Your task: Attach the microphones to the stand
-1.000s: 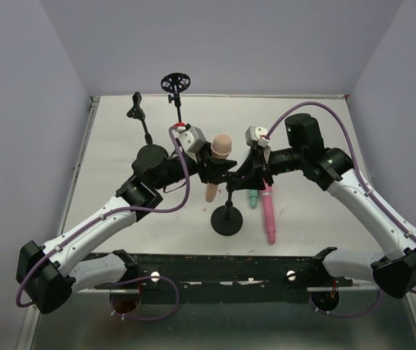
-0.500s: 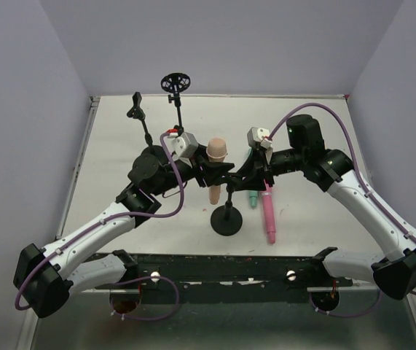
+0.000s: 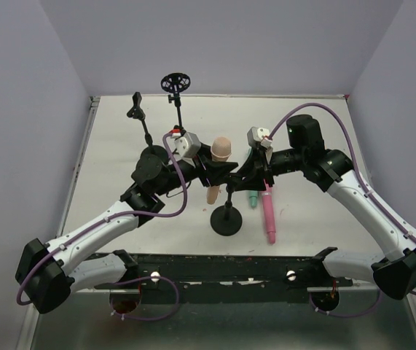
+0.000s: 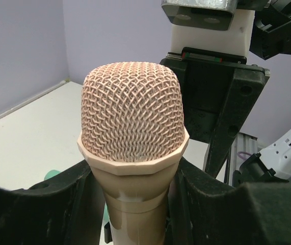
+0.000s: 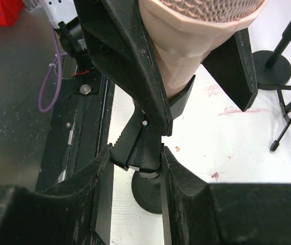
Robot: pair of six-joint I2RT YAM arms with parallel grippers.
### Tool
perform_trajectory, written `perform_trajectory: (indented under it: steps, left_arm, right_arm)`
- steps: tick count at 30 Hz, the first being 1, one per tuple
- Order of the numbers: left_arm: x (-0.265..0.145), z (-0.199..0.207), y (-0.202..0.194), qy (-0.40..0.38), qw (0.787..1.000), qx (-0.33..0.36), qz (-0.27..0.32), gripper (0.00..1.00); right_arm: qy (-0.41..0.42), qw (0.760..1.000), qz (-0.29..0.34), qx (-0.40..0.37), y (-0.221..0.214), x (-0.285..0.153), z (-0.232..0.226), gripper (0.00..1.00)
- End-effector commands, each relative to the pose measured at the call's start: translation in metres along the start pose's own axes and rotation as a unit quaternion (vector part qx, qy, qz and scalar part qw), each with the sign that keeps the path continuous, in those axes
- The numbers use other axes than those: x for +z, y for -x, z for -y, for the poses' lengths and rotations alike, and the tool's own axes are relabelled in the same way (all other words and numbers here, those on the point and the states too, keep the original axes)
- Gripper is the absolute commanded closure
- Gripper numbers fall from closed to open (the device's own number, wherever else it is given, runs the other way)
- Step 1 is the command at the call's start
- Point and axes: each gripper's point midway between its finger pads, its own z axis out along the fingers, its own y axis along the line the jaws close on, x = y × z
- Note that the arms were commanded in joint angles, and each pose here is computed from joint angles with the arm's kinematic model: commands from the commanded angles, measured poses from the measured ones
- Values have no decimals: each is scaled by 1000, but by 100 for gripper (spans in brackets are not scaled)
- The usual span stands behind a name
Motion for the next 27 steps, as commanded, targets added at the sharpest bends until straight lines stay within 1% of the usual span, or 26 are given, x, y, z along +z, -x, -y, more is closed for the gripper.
perform_trajectory:
  steps: [1, 8, 15, 27]
  left_arm:
    - [7, 9, 27, -10, 999, 1, 45, 100]
    - [-5, 10, 37, 1, 997, -3, 81, 100]
    - [-7, 8, 38, 13, 993, -27, 113, 100]
    - [7, 13, 31, 28, 993, -25, 116, 100]
  right_arm:
    - [17, 1000, 3, 23, -4, 1, -8, 84]
    - [17, 999, 10, 28, -2, -1, -10, 82]
    - [20, 999, 13, 33, -4, -2, -10, 82]
    - [14, 999, 13, 37, -5, -2, -6, 82]
